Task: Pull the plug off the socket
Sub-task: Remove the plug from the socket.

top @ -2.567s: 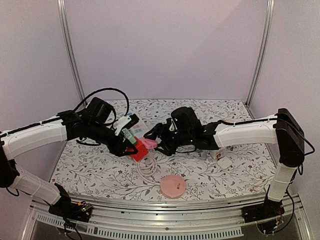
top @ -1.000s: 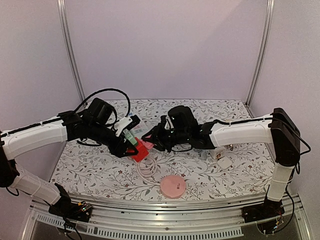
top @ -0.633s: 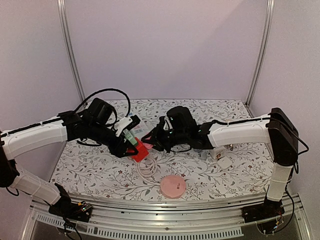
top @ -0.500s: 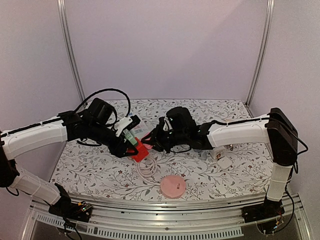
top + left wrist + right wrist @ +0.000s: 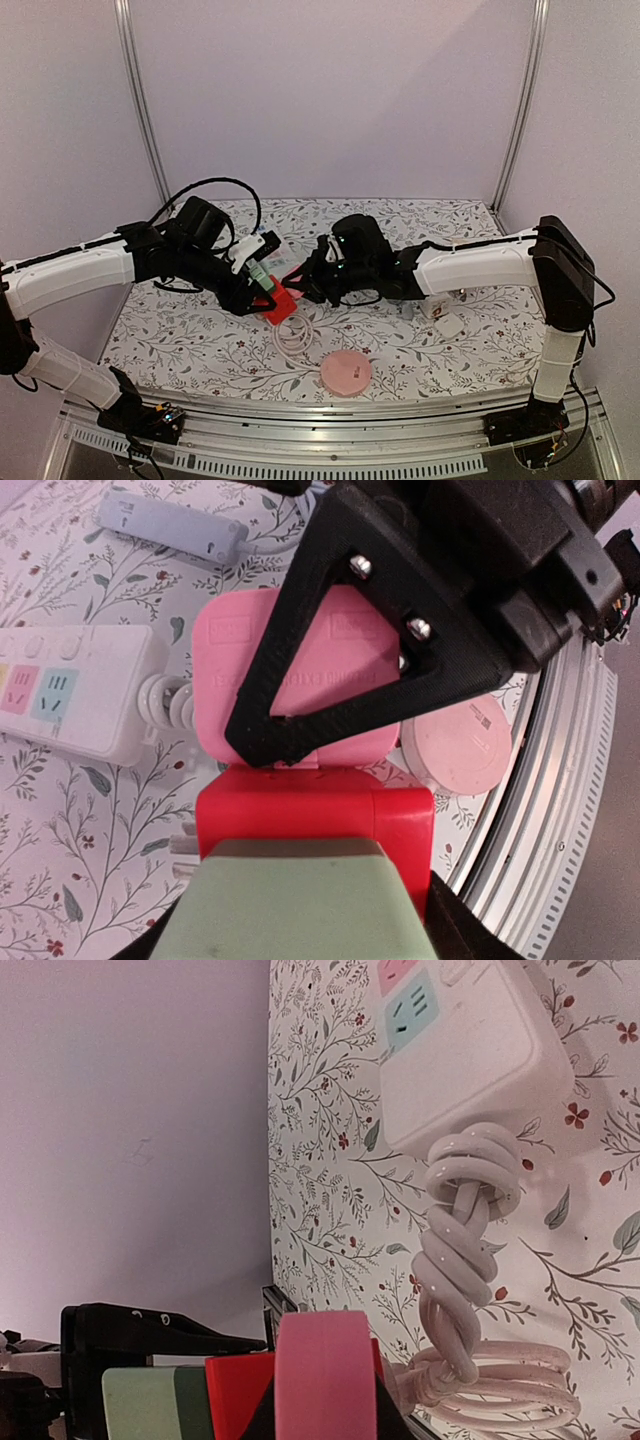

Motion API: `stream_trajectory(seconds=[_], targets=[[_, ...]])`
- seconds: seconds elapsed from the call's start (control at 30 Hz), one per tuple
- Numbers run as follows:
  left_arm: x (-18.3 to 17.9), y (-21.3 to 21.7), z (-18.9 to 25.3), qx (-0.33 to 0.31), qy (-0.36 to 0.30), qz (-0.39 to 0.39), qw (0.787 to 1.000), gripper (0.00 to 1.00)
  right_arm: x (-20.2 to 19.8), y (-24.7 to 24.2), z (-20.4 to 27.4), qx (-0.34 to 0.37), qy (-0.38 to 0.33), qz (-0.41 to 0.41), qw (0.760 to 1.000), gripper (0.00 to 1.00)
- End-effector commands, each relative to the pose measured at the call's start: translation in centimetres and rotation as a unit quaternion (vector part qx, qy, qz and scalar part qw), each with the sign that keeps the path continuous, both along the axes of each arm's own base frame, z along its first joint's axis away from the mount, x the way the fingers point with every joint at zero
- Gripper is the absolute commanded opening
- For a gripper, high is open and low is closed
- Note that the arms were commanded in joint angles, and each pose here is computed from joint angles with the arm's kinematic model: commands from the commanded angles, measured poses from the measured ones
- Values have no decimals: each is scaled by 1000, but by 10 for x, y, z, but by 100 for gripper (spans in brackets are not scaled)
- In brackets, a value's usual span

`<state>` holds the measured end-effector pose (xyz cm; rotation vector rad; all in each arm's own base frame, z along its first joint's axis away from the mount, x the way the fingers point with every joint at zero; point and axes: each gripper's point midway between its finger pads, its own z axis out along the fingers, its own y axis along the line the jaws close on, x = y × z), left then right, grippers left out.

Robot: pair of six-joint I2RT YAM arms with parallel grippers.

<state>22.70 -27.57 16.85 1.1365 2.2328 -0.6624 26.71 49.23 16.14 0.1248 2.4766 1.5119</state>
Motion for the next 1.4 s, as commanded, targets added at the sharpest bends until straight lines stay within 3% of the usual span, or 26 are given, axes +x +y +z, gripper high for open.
stream_trajectory(seconds=[0.0, 0.63, 1.03, 1.37], targets=[[3, -19, 28, -46, -52, -30, 997, 24, 3, 1, 18, 26, -1, -10, 1000, 0], [4, -20, 51, -113, -29, -31, 993, 23, 4, -19, 8, 6, -42, -11, 999, 0], [0, -19, 38, -72, -46, -36, 996, 21, 7, -20, 1, 19, 20, -41, 999, 0], [-3, -22, 33, -62, -44, -43, 996, 21, 12, -33, 13, 30, 26, -70, 997, 0]])
